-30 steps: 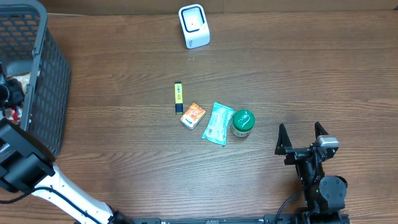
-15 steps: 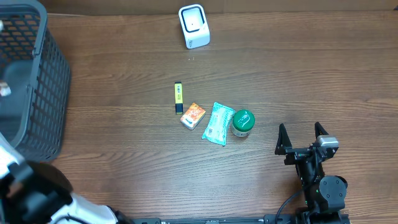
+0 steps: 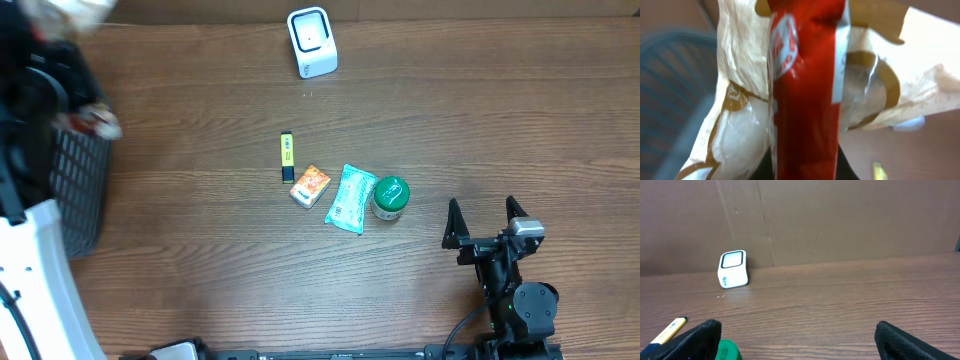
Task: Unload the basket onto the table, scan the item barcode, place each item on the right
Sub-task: 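Carry the Nescafe bag to the table and release it left of the yellow stick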
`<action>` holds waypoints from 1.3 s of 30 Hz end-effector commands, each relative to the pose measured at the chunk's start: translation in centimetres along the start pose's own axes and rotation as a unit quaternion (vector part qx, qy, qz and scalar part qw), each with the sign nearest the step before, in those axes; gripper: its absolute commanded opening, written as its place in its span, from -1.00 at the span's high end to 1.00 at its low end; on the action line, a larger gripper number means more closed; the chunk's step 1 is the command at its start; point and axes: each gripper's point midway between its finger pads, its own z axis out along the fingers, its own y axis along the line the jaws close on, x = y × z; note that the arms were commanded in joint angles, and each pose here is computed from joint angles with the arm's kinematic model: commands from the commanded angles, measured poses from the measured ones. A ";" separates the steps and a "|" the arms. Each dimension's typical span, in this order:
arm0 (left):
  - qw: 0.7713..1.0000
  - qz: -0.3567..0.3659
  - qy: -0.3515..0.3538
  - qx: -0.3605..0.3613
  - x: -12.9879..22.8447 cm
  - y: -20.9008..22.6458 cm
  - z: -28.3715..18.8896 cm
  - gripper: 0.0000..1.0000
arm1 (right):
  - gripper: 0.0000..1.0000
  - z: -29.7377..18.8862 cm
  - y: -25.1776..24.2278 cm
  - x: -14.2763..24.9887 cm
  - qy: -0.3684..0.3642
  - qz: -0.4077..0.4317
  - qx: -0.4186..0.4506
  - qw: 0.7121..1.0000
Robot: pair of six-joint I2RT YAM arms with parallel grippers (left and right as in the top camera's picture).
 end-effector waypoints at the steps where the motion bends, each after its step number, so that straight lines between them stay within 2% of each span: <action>1: 0.998 0.000 0.065 0.013 3.1 -2.8 0.9 0.92 | -1.00 0.0 -0.1 0.2 -0.001 -0.002 0.001 1.000; 4: 0.986 0.022 0.161 0.023 7.7 -5.0 2.2 0.91 | -1.00 0.0 -0.1 0.2 -0.001 -0.002 0.001 1.000; 7: 0.966 0.042 0.255 0.019 12.4 -6.3 4.3 0.91 | -1.00 0.0 -0.1 0.2 -0.001 -0.002 0.001 1.000; 13: 0.924 0.050 0.378 -0.005 21.3 -7.7 10.0 0.91 | -1.00 0.0 -0.1 0.2 -0.001 -0.002 0.001 1.000; 22: 0.890 0.045 0.454 -0.014 32.3 -8.4 16.6 0.92 | -1.00 0.0 -0.1 0.2 -0.001 -0.002 0.001 1.000; 28: 0.879 0.044 0.474 -0.016 35.5 -8.1 18.1 0.90 | -1.00 0.0 -0.1 0.2 -0.001 -0.002 0.001 1.000; 29: 0.880 0.044 0.474 -0.015 35.6 -8.2 18.2 0.83 | -1.00 0.0 -0.1 0.2 -0.001 -0.002 0.001 1.000; 30: 0.880 0.044 0.472 -0.015 35.6 -8.2 18.3 0.63 | -1.00 0.0 -0.1 0.2 -0.001 -0.002 0.001 1.000; 32: 0.882 0.043 0.469 -0.013 35.5 -8.3 18.4 -0.12 | -1.00 0.0 -0.1 0.2 -0.001 -0.002 0.001 1.000; 36: 0.882 0.039 0.470 -0.004 35.5 -8.6 18.4 -0.76 | -1.00 0.0 -0.1 0.2 -0.001 -0.002 0.001 1.000; 39: 0.879 0.030 0.475 0.009 35.6 -9.1 18.3 -0.86 | -1.00 0.0 -0.1 0.2 -0.001 -0.002 0.001 1.000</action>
